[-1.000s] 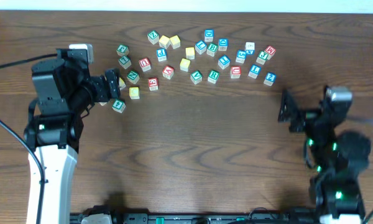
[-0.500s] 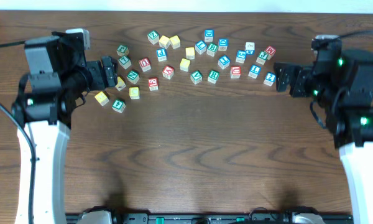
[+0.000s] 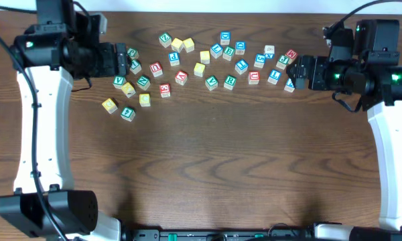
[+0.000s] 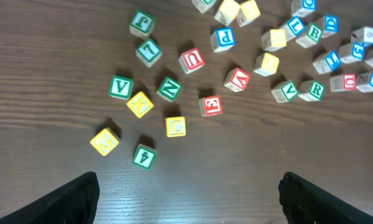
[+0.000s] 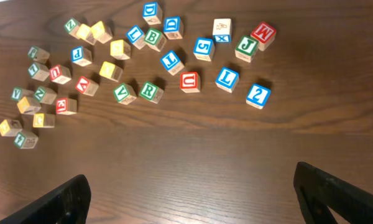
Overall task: Spell out CORL
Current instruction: 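Raise both arms and move them toward the block pile, then lower the left gripper over the yellow C block and close on it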
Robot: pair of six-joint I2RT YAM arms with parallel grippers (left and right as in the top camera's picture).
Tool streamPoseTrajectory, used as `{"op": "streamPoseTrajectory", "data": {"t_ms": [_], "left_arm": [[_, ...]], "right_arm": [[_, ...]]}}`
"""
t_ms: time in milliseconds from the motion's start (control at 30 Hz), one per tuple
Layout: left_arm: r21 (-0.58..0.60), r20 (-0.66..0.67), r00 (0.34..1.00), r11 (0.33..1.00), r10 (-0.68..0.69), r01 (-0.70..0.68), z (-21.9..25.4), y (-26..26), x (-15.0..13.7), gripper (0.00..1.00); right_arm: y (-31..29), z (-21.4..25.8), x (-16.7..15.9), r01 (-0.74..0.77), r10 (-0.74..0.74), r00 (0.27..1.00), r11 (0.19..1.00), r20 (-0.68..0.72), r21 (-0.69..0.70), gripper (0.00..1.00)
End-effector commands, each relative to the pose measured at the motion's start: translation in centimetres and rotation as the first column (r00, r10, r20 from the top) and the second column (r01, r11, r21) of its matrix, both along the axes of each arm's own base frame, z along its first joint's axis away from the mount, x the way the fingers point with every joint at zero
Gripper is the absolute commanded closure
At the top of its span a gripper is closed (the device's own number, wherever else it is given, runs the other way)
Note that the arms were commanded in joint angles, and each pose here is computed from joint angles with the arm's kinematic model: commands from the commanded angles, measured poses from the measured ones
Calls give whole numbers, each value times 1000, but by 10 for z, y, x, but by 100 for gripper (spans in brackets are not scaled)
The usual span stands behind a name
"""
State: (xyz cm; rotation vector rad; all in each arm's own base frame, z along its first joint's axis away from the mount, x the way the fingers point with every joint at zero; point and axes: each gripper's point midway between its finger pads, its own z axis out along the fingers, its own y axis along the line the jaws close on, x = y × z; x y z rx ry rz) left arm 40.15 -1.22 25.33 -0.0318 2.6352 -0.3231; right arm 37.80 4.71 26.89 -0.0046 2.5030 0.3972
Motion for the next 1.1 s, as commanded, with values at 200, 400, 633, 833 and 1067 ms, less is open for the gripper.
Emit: {"op": "streamPoseTrajectory", "data": {"t_ms": [200, 400, 633, 833, 1067], "left_arm": [[-30, -23, 1000, 1000, 8, -9, -1, -7, 0, 9], [-12, -54, 997, 999, 46, -47, -12, -3, 2, 18], [111, -159, 965, 975, 209, -193, -49, 7, 3, 23], [146, -228, 945, 968, 236, -206, -77, 0, 7, 28], [181, -331, 902, 957, 276, -226, -116, 1, 7, 33]], "right_arm": [[13, 18, 11, -58, 54, 996, 997, 75, 56, 1], [21, 12, 12, -75, 72, 996, 996, 62, 42, 6], [19, -6, 11, -33, 33, 999, 999, -3, -17, 9], [18, -11, 10, -22, 22, 999, 999, -28, -25, 10], [17, -12, 10, -18, 18, 999, 999, -30, -31, 10]]}}
